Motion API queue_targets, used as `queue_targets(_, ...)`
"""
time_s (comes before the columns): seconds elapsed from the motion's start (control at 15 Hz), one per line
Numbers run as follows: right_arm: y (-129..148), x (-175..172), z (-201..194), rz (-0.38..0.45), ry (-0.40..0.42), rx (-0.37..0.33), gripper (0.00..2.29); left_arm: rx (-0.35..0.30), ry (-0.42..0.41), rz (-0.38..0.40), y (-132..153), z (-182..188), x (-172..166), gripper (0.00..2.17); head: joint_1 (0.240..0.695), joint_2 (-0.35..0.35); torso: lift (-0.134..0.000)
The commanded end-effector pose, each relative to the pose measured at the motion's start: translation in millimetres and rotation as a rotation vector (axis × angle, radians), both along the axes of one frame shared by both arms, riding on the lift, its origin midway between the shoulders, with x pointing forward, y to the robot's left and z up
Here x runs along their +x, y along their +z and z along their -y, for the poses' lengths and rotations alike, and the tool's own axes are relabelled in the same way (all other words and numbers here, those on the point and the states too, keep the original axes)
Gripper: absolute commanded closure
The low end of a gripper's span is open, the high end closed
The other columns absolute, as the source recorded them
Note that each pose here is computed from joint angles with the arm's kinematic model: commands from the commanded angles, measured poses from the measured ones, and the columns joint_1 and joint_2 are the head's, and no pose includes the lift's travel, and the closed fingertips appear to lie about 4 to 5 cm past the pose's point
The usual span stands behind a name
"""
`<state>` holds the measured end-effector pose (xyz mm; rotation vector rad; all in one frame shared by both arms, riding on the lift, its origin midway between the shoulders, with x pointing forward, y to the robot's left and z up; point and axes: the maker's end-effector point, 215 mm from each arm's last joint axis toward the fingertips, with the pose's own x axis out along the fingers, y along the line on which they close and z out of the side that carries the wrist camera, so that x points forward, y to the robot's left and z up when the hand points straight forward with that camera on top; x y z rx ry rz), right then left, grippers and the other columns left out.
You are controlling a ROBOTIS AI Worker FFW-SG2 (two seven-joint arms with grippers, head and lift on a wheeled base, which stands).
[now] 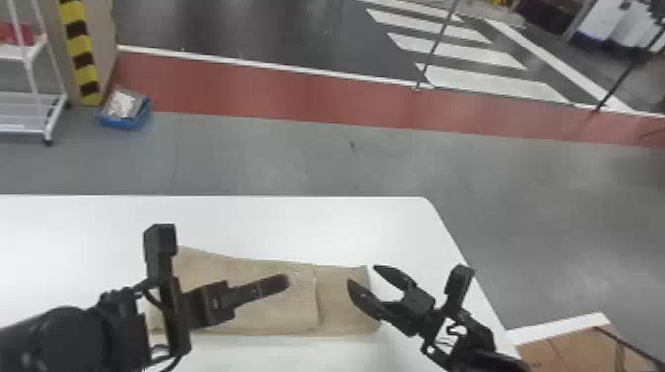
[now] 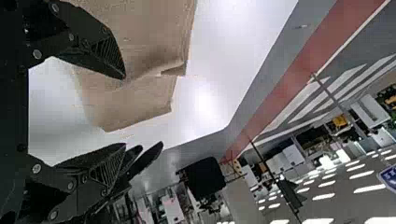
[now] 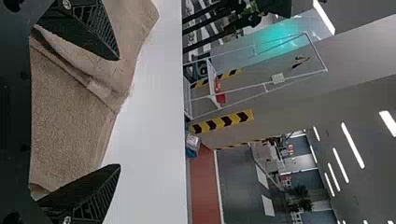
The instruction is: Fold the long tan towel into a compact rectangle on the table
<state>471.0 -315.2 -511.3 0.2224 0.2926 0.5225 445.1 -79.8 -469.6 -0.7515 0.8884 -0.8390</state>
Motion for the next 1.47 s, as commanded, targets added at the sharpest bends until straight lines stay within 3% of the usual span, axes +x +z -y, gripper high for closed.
queue_targets(0.0, -5, -4, -17, -0.005, 0.002, 0.023, 0.06, -0.064, -0.013, -0.018, 10, 4, -15, 0.03, 0.695, -0.35, 0.0)
queue_targets(0.13, -7, -8, -26, -0.017, -0.035, 0.038, 0.07, -0.068, 0.033, 0.0, 17, -26, -21, 0.03, 0.695, -0.35, 0.0)
queue_targets(0.27, -2, -13, -40, -0.021, -0.081, 0.048, 0.11, -0.015, 0.064, 0.035, 15, -67, -17, 0.03, 0.695, -0.35, 0.0)
queue_targets(0.4, 2, -16, -43, -0.028, -0.141, -0.003, 0.24, 0.044, 0.096, 0.043, 2, -115, -19, 0.03, 0.695, -0.35, 0.0)
queue_targets(0.53, 0, -22, -41, -0.083, -0.223, -0.028, 0.32, 0.051, 0.119, 0.045, -2, -144, -22, 0.03, 0.695, -0.329, 0.0)
queue_targets(0.87, -29, -34, -73, -0.341, -0.335, -0.121, 0.41, 0.037, 0.148, 0.024, -15, -174, -36, 0.03, 0.695, -0.241, 0.0)
queue_targets(1.27, -30, -1, -89, -0.384, -0.352, -0.129, 0.41, 0.017, 0.176, 0.002, -23, -191, -43, 0.03, 0.695, -0.171, 0.0)
queue_targets(1.4, -45, 0, -92, -0.435, -0.34, -0.141, 0.41, 0.017, 0.18, 0.002, -24, -193, -43, 0.03, 0.695, -0.16, 0.0)
